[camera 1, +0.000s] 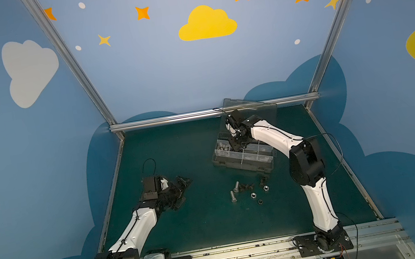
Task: Sort the screws and nuts into containers
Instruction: Place the nut into the container, then pick up the nut from the bottom-center of the table, then place the nut into the container.
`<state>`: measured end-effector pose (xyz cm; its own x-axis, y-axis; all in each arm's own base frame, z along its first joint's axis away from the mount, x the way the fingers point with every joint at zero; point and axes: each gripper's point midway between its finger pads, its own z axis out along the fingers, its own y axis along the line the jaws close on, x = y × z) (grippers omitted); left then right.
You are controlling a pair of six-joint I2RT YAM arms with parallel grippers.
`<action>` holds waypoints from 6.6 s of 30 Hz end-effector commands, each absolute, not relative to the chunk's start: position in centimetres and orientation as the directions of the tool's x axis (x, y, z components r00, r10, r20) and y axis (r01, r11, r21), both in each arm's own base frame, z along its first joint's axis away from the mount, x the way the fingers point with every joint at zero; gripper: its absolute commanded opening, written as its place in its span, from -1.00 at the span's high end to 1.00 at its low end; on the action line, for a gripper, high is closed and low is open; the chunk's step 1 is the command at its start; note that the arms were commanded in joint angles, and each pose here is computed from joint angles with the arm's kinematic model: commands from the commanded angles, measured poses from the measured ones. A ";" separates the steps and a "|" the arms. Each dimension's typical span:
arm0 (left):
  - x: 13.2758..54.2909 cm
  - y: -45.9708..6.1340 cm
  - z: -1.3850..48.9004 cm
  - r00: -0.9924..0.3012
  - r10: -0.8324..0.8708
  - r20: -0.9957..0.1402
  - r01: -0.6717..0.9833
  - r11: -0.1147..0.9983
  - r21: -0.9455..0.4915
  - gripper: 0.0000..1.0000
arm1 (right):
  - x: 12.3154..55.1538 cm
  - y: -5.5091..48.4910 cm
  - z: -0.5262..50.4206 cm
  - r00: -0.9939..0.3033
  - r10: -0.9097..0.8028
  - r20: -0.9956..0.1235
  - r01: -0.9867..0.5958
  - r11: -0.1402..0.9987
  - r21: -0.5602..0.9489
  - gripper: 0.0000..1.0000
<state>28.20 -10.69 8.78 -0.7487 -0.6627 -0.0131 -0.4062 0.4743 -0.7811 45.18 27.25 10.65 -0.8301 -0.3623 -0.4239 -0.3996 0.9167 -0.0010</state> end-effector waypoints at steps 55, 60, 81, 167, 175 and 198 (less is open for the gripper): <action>29.9 -13.2 8.9 -0.787 -0.617 -0.018 -0.373 0.499 -0.782 -1.00 | 17.0 21.2 2.9 -0.941 -0.324 -0.098 -0.333 0.938 0.095 -0.27; 29.9 -13.3 8.7 -0.788 -0.616 -0.015 -0.375 0.499 -0.781 -1.00 | 17.3 21.1 2.4 -0.939 -0.333 -0.092 -0.339 0.938 0.070 -0.23; 29.7 -13.6 8.5 -0.793 -0.609 -0.010 -0.375 0.501 -0.780 -1.00 | 18.0 21.4 0.4 -0.925 -0.372 -0.074 -0.375 0.927 0.027 0.19; 30.1 -14.4 9.0 -0.803 -0.596 -0.010 -0.349 0.485 -0.802 -1.00 | 45.1 26.4 9.3 -0.883 -0.267 -0.385 -0.329 0.939 0.104 0.94; 30.2 -14.3 9.1 -0.801 -0.599 -0.012 -0.351 0.485 -0.801 -1.00 | 45.2 26.3 9.2 -0.881 -0.274 -0.387 -0.334 0.938 0.097 0.94; 31.3 -14.3 10.2 -0.786 -0.618 -0.035 -0.350 0.489 -0.799 -1.00 | 45.2 26.6 9.6 -0.874 -0.300 -0.382 -0.366 0.924 0.111 0.26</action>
<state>30.67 -14.28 9.51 -0.7894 -0.6136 -0.0169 -0.3610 0.4863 -0.7957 45.39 26.63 9.21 -0.8716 -0.2919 -0.3939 -0.3577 0.9280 0.1038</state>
